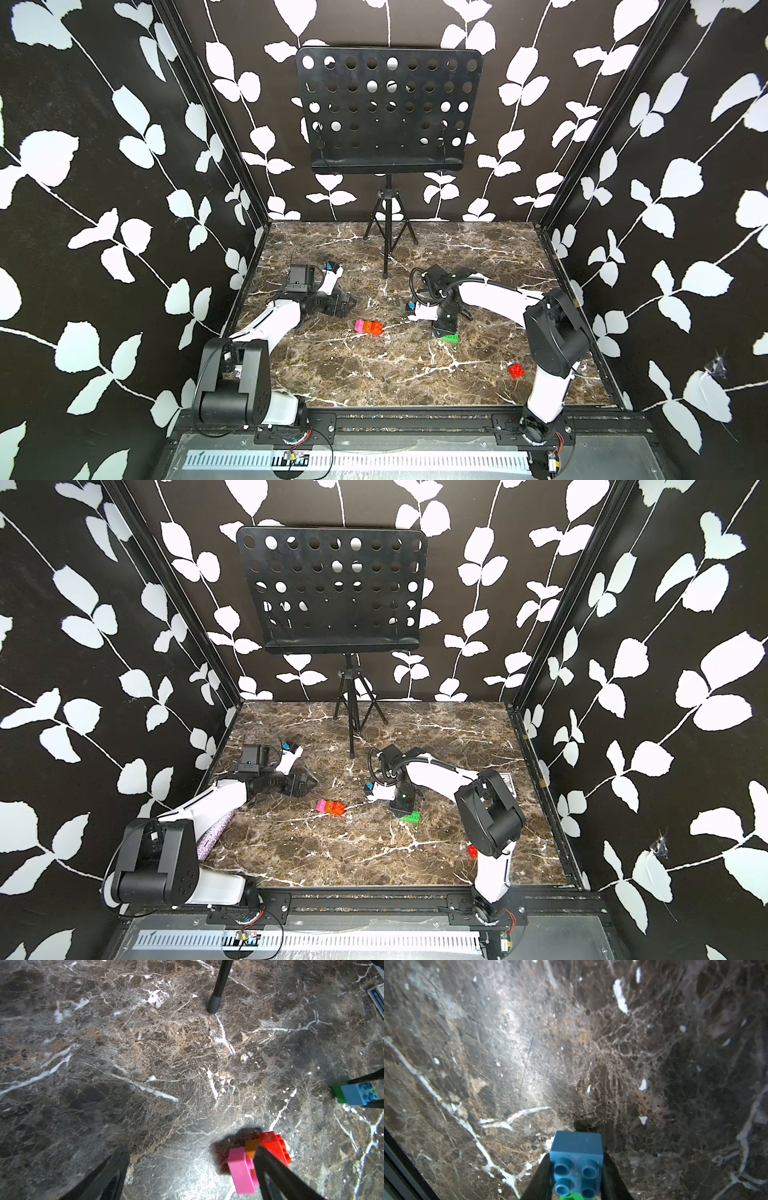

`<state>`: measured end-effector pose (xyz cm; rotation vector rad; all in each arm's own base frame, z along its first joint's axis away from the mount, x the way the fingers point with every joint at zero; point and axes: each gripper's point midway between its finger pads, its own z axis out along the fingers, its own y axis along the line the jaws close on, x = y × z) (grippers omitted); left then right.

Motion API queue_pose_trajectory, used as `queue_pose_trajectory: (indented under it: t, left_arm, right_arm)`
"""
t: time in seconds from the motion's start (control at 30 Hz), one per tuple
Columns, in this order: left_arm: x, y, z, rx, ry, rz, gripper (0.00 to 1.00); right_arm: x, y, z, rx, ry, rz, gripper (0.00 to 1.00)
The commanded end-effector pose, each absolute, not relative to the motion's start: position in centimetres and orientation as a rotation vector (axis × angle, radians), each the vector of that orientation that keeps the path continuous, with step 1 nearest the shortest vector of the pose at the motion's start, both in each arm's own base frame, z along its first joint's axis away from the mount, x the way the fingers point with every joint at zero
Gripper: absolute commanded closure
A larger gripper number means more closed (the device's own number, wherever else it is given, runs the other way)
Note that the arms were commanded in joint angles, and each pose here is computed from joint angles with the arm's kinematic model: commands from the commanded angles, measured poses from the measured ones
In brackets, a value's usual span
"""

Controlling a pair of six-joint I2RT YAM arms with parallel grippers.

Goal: Assemble the letter y with lego
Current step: Assemble the lego brick with the lego brick.

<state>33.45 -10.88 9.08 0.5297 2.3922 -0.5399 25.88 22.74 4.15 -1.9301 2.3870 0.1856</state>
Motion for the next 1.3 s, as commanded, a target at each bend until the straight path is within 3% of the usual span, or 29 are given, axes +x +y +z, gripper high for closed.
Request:
queue_pose_trajectory:
  t: [0.0, 0.37, 0.57, 0.8, 0.9, 1.03, 1.27]
  left_arm:
    - [33.9, -10.6, 10.2, 0.533, 2.368, -0.518, 0.05]
    - [34.1, -10.1, 10.7, 0.512, 2.358, -0.503, 0.05]
    - [34.1, -10.2, 10.7, 0.507, 2.354, -0.516, 0.05]
    - [34.2, -10.5, 10.9, 0.481, 2.351, -0.550, 0.05]
    - [34.3, -10.8, 11.3, 0.471, 2.344, -0.562, 0.05]
    - [34.4, -11.2, 11.5, 0.467, 2.347, -0.570, 0.05]
    - [34.5, -12.0, 11.1, 0.463, 2.367, -0.592, 0.05]
  right_arm:
    - [26.3, 22.2, 2.1, -1.834, 2.454, 0.123, 0.83]
    - [29.8, 28.4, 6.1, -1.784, 2.223, 0.241, 0.77]
    - [29.9, 28.4, 5.7, -1.775, 2.264, 0.246, 0.59]
    - [30.3, 27.1, 8.7, -1.601, 2.302, 0.202, 0.49]
    - [31.4, 25.3, 11.5, -1.342, 2.384, 0.186, 0.49]
    - [31.4, 19.6, 13.1, -0.772, 2.646, 0.123, 0.49]
    - [24.5, 8.4, 12.0, 0.253, 2.915, 0.000, 0.51]
